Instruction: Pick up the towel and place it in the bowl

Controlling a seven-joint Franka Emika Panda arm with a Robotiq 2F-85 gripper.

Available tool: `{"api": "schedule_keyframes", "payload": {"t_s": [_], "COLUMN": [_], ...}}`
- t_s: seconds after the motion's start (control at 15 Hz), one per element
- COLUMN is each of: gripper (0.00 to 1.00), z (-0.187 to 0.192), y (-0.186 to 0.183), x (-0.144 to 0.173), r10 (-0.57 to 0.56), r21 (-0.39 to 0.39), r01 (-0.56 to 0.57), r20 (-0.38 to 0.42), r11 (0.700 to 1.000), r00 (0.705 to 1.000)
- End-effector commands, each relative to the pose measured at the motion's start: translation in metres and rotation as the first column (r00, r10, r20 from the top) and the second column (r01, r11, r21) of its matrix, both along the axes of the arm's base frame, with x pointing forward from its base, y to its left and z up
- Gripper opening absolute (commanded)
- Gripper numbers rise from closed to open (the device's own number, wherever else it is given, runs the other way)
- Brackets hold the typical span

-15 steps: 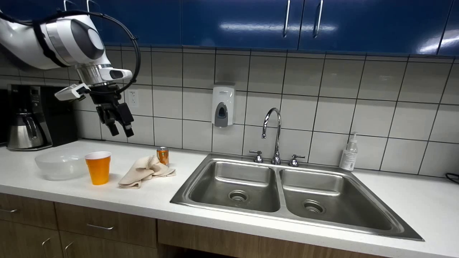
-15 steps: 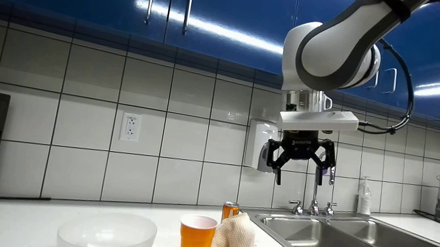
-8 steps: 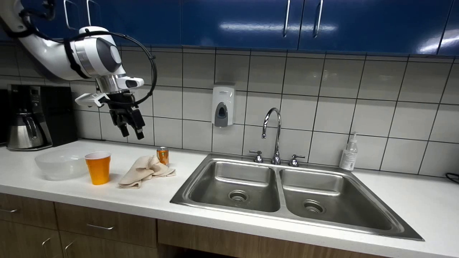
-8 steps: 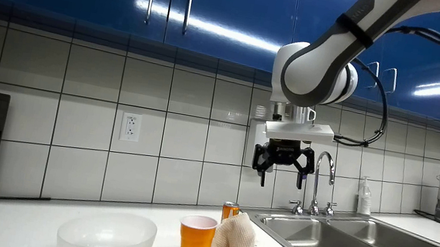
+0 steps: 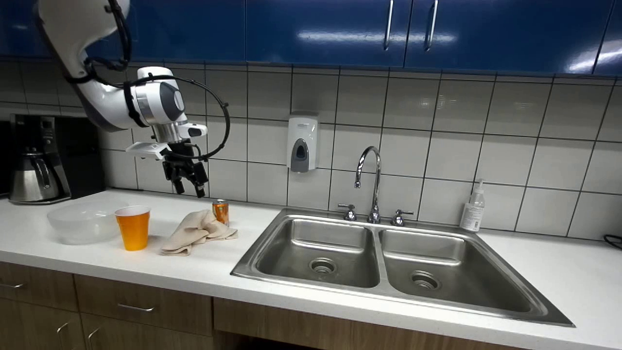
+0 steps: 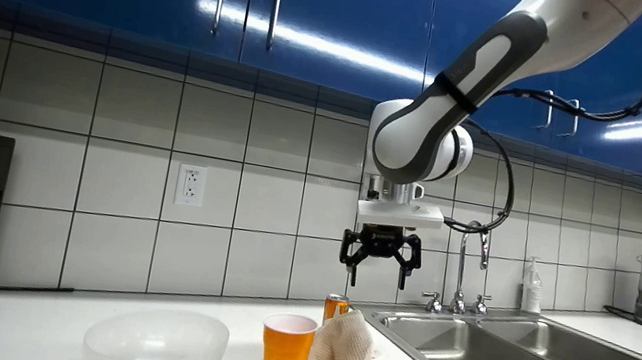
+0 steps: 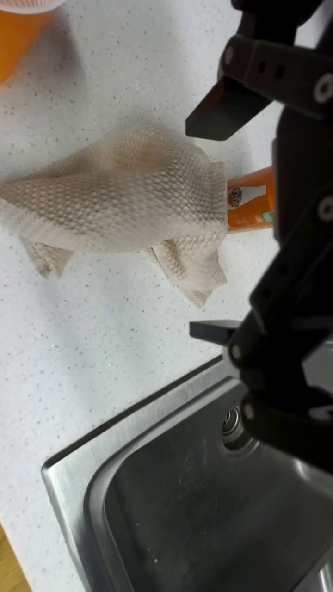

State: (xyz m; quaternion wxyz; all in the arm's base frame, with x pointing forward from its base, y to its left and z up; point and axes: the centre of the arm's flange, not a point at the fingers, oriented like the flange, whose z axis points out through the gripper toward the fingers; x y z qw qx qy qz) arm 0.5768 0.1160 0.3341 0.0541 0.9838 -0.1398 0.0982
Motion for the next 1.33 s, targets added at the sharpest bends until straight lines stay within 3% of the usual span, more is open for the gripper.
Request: {"api": "schedule_keyframes", "payload": {"t_s": [0.0, 0.47, 1.27], "gripper": [1.0, 1.0, 1.0], "z": [-0.016, -0.061, -0.11], "y": [0.007, 0.002, 0.004], "x": [0.046, 0.072, 0.06], "r10": [0.022, 0.012, 0.007], "r21": [-0.006, 0.007, 0.025], "r01": [-0.022, -0.011, -0.002], "r20": [-0.026, -0.085, -0.181], "r11": [1.0, 1.0, 1.0], "r00": [0.999, 0.996, 0.983]}}
